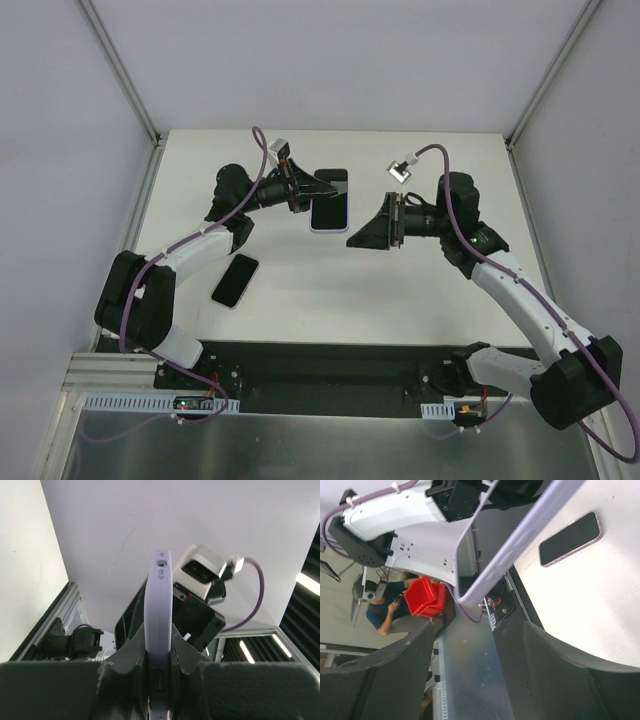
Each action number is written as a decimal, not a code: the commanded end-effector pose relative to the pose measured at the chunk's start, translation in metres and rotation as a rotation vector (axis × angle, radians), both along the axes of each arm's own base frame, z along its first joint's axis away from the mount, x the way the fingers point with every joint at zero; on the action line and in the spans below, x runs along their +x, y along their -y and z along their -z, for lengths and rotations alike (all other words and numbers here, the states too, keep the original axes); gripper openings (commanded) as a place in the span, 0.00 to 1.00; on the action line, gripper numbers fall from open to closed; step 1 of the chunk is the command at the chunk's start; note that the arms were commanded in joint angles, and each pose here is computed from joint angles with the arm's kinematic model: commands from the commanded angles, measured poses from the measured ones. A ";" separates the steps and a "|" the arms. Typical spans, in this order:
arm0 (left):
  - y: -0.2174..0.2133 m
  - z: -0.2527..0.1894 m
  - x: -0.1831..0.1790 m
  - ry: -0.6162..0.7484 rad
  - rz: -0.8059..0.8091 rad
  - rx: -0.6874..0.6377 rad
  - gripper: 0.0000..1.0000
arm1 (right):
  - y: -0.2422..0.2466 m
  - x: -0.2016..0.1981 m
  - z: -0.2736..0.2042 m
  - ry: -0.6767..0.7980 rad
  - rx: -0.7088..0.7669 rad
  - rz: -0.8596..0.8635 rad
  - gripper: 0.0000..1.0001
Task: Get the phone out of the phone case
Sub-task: Remove the phone case from the phone.
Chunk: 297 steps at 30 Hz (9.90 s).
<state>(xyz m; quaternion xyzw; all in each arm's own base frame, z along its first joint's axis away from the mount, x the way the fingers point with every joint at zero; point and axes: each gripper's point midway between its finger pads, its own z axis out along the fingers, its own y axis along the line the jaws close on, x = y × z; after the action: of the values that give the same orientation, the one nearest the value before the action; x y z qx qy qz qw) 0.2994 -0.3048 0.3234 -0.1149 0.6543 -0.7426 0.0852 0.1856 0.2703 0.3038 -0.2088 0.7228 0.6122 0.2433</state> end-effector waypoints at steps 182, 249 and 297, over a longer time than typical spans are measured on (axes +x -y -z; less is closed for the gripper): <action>-0.032 -0.015 0.003 0.090 -0.378 0.113 0.00 | -0.043 0.033 -0.048 -0.309 0.410 0.319 0.01; -0.019 -0.034 -0.003 -0.037 -0.183 -0.312 0.00 | -0.054 -0.067 -0.144 0.265 0.758 -0.245 0.01; -0.035 -0.034 -0.059 0.454 0.101 0.113 0.00 | -0.009 0.051 -0.025 0.141 -0.097 0.244 0.98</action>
<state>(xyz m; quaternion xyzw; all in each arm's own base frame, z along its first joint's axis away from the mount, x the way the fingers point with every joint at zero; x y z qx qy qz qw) 0.2710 -0.2649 0.3288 -0.0297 0.6887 -0.6983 0.1929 0.2247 0.2807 0.3139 -0.1777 0.7563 0.5265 0.3452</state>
